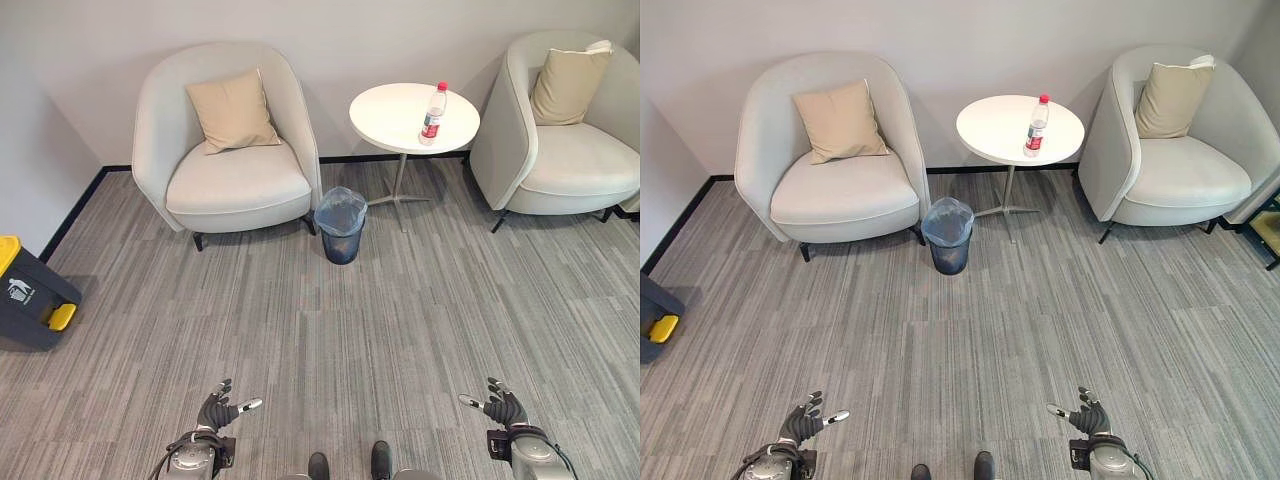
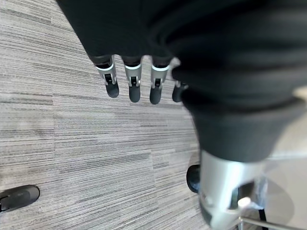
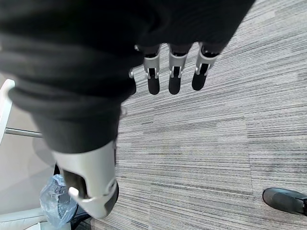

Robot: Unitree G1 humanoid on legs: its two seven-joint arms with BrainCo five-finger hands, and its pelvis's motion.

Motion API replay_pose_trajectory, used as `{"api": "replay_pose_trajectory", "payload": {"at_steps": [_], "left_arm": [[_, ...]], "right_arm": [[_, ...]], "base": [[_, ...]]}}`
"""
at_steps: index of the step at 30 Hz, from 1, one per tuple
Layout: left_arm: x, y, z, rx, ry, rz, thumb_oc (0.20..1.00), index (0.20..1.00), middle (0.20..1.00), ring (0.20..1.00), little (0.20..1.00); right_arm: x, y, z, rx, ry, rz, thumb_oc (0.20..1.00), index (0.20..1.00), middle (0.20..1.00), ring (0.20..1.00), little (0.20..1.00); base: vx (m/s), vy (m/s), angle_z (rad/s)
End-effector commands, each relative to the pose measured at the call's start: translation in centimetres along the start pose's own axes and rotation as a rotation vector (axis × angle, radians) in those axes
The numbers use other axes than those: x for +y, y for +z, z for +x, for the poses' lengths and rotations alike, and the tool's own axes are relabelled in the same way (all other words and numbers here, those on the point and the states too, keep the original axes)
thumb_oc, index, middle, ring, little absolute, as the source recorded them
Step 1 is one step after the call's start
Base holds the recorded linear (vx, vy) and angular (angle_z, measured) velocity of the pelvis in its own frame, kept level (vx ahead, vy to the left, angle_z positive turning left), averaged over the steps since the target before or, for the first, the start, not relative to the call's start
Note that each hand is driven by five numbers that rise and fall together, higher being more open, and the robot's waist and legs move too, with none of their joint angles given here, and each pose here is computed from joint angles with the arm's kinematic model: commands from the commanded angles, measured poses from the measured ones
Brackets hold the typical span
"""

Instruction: Gather garbage on tea table into small bin, then transfer packed bag to large trash can.

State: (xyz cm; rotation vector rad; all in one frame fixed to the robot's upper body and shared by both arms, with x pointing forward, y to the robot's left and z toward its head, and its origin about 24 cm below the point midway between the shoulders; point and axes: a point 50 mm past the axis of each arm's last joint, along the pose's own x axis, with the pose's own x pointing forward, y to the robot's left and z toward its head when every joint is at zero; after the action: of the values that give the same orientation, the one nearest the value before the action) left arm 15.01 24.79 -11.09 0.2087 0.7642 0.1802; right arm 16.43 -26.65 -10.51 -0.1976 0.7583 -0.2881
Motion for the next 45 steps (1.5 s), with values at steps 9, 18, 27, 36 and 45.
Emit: {"api": "replay_pose_trajectory", "payload": {"at_steps": [9, 18, 27, 36, 45], "left_arm": [[1.5, 1.7, 0.5, -0.069, 0.050, -0.006, 1.000, 1.000, 1.000, 1.000, 1.000], [1.8, 3.2, 0.8, -0.124, 0.051, 0.022, 1.000, 1.000, 1.000, 1.000, 1.000], [0.4, 2.1, 0.6, -0.088, 0.030, -0.008, 1.000, 1.000, 1.000, 1.000, 1.000], [-1.4, 4.0, 1.0, -0.146, -0.045, 0.007, 1.000, 1.000, 1.000, 1.000, 1.000], [-0.9, 3.1, 0.5, -0.129, -0.035, 0.018, 1.000, 1.000, 1.000, 1.000, 1.000]], "right_arm": [[-0.1, 2.3, 0.8, -0.062, -0.035, 0.074, 1.000, 1.000, 1.000, 1.000, 1.000], [0.3, 5.1, 1.2, -0.153, -0.014, 0.042, 1.000, 1.000, 1.000, 1.000, 1.000], [0.1, 5.1, 0.7, -0.193, 0.006, -0.023, 1.000, 1.000, 1.000, 1.000, 1.000], [-0.9, 5.7, 1.0, -0.201, -0.025, -0.002, 1.000, 1.000, 1.000, 1.000, 1.000], [-0.4, 3.5, 0.7, -0.122, -0.024, -0.017, 1.000, 1.000, 1.000, 1.000, 1.000]], "base": [[0.00, 0.040, -0.07], [0.07, 0.113, -0.46], [0.38, -0.217, 0.01], [0.23, -0.241, -0.03], [0.44, 0.053, -0.34]]}}
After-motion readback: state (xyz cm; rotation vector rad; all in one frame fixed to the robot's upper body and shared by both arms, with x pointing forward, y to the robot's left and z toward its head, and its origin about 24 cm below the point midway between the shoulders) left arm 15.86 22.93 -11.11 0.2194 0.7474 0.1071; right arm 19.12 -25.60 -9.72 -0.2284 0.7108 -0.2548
